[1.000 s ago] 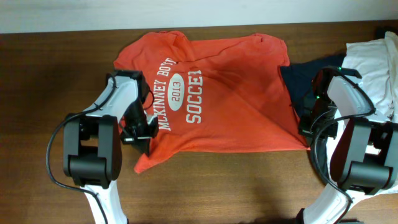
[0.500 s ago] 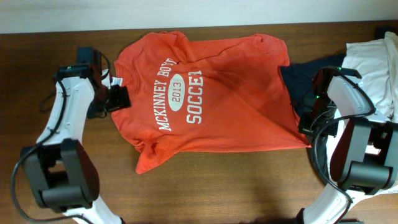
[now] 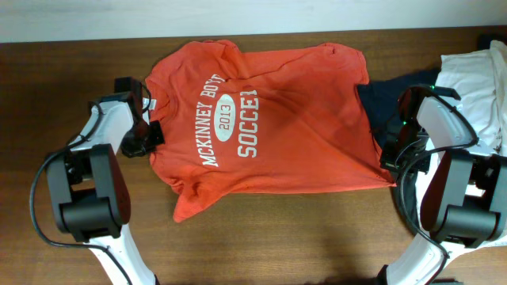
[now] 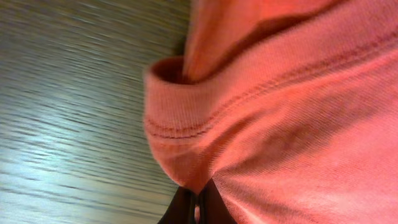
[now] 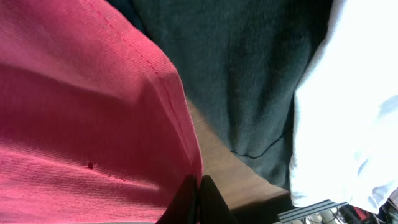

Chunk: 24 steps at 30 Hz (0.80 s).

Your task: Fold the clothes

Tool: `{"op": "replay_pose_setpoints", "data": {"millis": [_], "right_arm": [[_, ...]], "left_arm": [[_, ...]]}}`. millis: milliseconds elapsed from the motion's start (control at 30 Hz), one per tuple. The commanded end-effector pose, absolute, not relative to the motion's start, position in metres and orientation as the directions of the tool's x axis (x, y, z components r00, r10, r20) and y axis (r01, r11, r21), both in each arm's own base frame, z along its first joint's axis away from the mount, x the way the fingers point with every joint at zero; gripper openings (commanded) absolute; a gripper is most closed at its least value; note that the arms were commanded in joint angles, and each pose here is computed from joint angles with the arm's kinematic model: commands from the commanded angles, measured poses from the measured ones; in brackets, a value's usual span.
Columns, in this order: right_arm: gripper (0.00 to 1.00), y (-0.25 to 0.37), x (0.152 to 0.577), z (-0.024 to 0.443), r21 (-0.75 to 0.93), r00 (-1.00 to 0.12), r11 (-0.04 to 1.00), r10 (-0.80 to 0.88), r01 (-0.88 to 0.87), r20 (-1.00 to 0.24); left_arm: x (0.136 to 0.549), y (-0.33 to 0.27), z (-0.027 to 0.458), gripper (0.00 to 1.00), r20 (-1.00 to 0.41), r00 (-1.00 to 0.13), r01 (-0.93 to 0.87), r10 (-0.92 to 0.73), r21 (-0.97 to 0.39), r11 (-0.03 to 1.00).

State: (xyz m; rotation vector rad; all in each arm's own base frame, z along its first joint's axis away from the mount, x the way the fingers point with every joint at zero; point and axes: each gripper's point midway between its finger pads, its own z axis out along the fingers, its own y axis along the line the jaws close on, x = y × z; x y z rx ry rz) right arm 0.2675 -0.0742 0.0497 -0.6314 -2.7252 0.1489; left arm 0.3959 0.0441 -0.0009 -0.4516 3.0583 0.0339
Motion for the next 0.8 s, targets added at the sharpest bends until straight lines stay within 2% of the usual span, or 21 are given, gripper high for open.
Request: {"op": "replay_pose_setpoints", "data": {"millis": [0, 100, 200, 233, 267, 333, 367, 433, 500, 600, 667, 767], "right_arm": [[0.04, -0.071, 0.271, 0.052, -0.153, -0.849, 0.894, 0.448, 0.421, 0.281], [0.04, -0.072, 0.272, 0.052, -0.154, -0.849, 0.894, 0.448, 0.421, 0.28], [0.04, -0.071, 0.272, 0.051, -0.153, -0.85, 0.894, 0.448, 0.421, 0.278], [0.04, -0.072, 0.272, 0.051, -0.153, -0.85, 0.894, 0.448, 0.421, 0.277], [0.04, -0.072, 0.272, 0.051, -0.153, -0.85, 0.894, 0.448, 0.421, 0.277], [0.04, -0.072, 0.273, 0.051, -0.153, -0.851, 0.894, 0.448, 0.421, 0.276], [0.04, -0.072, 0.273, 0.051, -0.153, -0.851, 0.894, 0.448, 0.421, 0.276], [0.04, -0.072, 0.273, 0.051, -0.152, -0.851, 0.894, 0.448, 0.421, 0.274], [0.04, -0.072, 0.274, 0.051, -0.151, -0.853, 0.894, 0.448, 0.422, 0.268], [0.04, -0.072, 0.275, 0.05, -0.151, -0.853, 0.894, 0.448, 0.423, 0.266], [0.04, -0.072, 0.275, 0.05, -0.151, -0.854, 0.894, 0.448, 0.422, 0.266], [0.04, -0.072, 0.275, 0.05, -0.149, -0.856, 0.897, 0.442, 0.416, 0.267]], "left_arm": [[0.394, 0.101, -0.003, 0.0, -0.07, -0.924, -0.382, -0.376, 0.12, 0.916], [0.406, 0.14, 0.016, 0.0, -0.13, -0.881, -0.469, -0.456, 0.097, 0.878], [0.409, 0.154, 0.024, 0.0, -0.146, -0.861, -0.499, -0.487, 0.054, 0.865], [0.408, 0.148, 0.024, 0.14, -0.125, -0.862, -0.497, -0.491, 0.024, 0.867], [0.402, 0.138, 0.023, 0.35, -0.081, -0.868, -0.491, -0.49, -0.014, 0.871], [0.378, 0.099, 0.025, 0.5, 0.085, -0.88, -0.475, -0.467, -0.144, 0.868], [0.362, 0.087, 0.03, 0.52, 0.161, -0.872, -0.484, -0.461, -0.163, 0.86], [0.342, 0.078, 0.045, 0.53, 0.233, -0.86, -0.494, -0.454, -0.158, 0.855], [0.34, 0.056, 0.07, 0.53, 0.22, -0.894, -0.437, -0.39, -0.24, 0.867], [0.325, 0.032, 0.096, 0.53, 0.186, -0.917, -0.39, -0.352, -0.242, 0.888], [0.312, 0.016, 0.096, 0.53, 0.174, -0.924, -0.375, -0.34, -0.243, 0.895], [0.286, -0.007, 0.071, 0.53, 0.17, -0.911, -0.407, -0.376, -0.22, 0.887]]}}
